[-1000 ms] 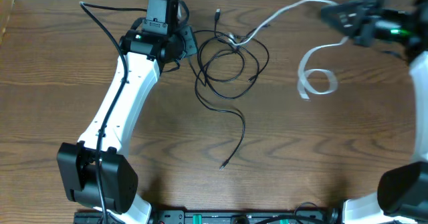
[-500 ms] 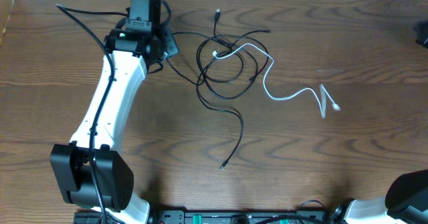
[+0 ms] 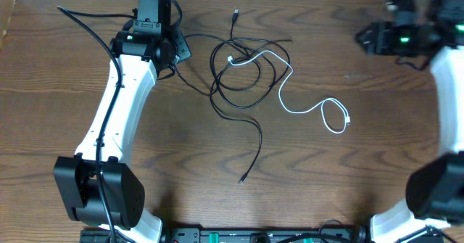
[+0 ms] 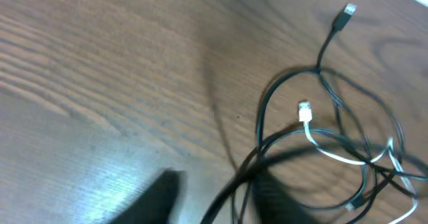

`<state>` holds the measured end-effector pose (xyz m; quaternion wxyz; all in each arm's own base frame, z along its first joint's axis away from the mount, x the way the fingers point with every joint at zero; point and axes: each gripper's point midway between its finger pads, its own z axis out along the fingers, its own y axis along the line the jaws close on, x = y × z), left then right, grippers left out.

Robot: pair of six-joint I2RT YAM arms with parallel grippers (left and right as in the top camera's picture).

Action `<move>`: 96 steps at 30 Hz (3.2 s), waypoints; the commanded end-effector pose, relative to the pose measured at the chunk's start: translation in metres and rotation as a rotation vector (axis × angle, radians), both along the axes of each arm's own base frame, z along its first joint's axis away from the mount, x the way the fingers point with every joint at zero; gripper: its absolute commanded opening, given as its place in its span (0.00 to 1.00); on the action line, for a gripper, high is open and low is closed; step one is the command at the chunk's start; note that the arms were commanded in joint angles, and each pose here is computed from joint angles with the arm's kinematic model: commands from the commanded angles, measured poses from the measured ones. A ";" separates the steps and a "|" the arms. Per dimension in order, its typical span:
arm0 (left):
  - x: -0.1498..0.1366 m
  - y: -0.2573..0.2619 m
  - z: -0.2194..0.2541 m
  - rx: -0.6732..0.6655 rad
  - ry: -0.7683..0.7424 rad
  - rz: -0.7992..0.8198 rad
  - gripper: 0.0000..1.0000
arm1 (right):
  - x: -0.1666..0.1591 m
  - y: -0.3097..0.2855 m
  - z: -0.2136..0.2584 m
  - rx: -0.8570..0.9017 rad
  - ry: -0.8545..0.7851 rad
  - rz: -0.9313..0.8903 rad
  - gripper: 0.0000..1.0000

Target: Untangle cables

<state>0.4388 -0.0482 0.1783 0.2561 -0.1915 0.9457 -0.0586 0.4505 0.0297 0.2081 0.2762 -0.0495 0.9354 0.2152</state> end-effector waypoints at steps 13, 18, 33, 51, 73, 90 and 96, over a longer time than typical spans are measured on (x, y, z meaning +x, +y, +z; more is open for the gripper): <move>-0.015 0.002 -0.005 0.005 0.057 0.001 0.98 | 0.014 0.125 -0.157 0.030 0.411 -0.146 0.51; -0.015 0.002 -0.005 0.005 0.057 0.001 0.98 | 0.012 0.132 -0.180 0.004 0.453 -0.204 0.50; -0.015 0.002 -0.005 0.005 0.057 0.001 0.98 | 0.007 0.146 -0.149 0.081 0.382 0.054 0.01; -0.015 0.002 -0.005 0.005 0.057 0.001 0.98 | -0.009 -0.099 0.155 0.182 -0.328 -0.281 0.01; -0.015 0.002 -0.005 0.005 0.057 0.001 0.98 | 0.010 0.072 -0.132 0.075 0.196 0.472 0.78; -0.015 0.002 -0.005 0.005 0.057 0.001 0.98 | 0.000 0.105 -0.031 0.310 0.089 0.529 0.01; -0.015 0.002 -0.005 0.005 0.057 0.001 0.98 | -0.006 0.054 0.129 0.390 -0.276 0.413 0.01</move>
